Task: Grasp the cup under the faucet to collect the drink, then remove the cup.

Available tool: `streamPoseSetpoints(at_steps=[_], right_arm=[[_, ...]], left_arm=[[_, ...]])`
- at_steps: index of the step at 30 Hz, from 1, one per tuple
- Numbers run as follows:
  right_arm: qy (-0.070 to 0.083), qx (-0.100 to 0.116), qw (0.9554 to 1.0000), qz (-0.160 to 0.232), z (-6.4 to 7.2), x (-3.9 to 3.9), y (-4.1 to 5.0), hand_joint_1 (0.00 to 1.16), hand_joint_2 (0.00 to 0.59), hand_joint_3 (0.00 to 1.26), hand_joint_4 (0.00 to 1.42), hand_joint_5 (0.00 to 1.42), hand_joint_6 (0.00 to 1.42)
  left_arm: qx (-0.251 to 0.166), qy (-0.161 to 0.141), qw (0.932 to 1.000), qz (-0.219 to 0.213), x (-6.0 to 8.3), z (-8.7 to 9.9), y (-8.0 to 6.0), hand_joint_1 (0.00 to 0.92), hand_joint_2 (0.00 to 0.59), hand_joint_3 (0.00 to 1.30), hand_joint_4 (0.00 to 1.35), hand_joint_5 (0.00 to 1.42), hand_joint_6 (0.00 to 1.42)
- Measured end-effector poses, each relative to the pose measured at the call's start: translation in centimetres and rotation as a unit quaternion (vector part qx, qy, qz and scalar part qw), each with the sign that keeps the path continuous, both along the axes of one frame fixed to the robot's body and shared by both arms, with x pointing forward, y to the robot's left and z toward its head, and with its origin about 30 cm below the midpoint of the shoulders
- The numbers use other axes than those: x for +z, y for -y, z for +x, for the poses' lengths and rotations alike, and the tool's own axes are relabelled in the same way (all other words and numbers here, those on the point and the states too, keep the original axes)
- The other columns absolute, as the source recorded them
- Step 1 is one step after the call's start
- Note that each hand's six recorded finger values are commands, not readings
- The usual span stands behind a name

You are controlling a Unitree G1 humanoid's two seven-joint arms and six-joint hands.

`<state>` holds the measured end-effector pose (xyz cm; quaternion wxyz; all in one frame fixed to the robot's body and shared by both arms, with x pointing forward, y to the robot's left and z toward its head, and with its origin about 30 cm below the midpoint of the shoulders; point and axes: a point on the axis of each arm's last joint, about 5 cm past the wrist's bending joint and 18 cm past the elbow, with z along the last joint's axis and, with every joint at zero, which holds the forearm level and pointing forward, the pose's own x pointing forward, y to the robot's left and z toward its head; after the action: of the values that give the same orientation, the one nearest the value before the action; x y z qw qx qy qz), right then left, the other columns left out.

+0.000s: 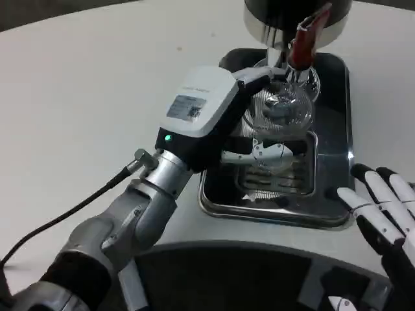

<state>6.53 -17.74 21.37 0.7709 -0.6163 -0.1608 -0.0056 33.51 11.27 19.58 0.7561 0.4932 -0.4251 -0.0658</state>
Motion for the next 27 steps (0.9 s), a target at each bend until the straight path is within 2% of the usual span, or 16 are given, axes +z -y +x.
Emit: streamPoseSetpoints(at_steps=[4,6,10,16,27], right_arm=[[-0.006,0.000,1.0000,-0.005,-0.06,0.02,0.09,0.53,0.431,0.16,0.00,0.00,0.05],[-0.007,0.001,1.0000,-0.006,-0.07,0.02,0.09,0.53,0.431,0.16,0.00,0.00,0.05],[-0.004,0.007,1.0000,-0.005,-0.10,0.05,0.07,0.53,0.431,0.16,0.00,0.00,0.05],[0.003,0.015,0.9999,-0.005,-0.20,0.10,0.10,0.53,0.431,0.16,0.00,0.00,0.05],[0.005,0.016,0.9998,-0.011,-0.37,0.13,0.25,0.53,0.431,0.16,0.00,0.00,0.05]], left_arm=[[0.002,0.012,0.9999,-0.005,0.34,-0.04,0.07,0.219,0.075,0.23,0.21,0.48,0.85],[0.000,0.016,0.9999,-0.006,0.51,-0.06,0.04,0.191,0.070,0.18,0.16,0.43,0.80],[0.001,0.010,0.9999,-0.004,0.66,-0.04,-0.27,0.188,0.072,0.15,0.14,0.41,0.81],[-0.014,0.000,0.9998,-0.012,0.70,-0.28,-0.31,0.192,0.079,0.15,0.13,0.46,0.85],[-0.034,-0.005,0.9987,-0.038,0.58,-0.91,-0.35,0.199,0.090,0.16,0.13,0.52,0.92]])
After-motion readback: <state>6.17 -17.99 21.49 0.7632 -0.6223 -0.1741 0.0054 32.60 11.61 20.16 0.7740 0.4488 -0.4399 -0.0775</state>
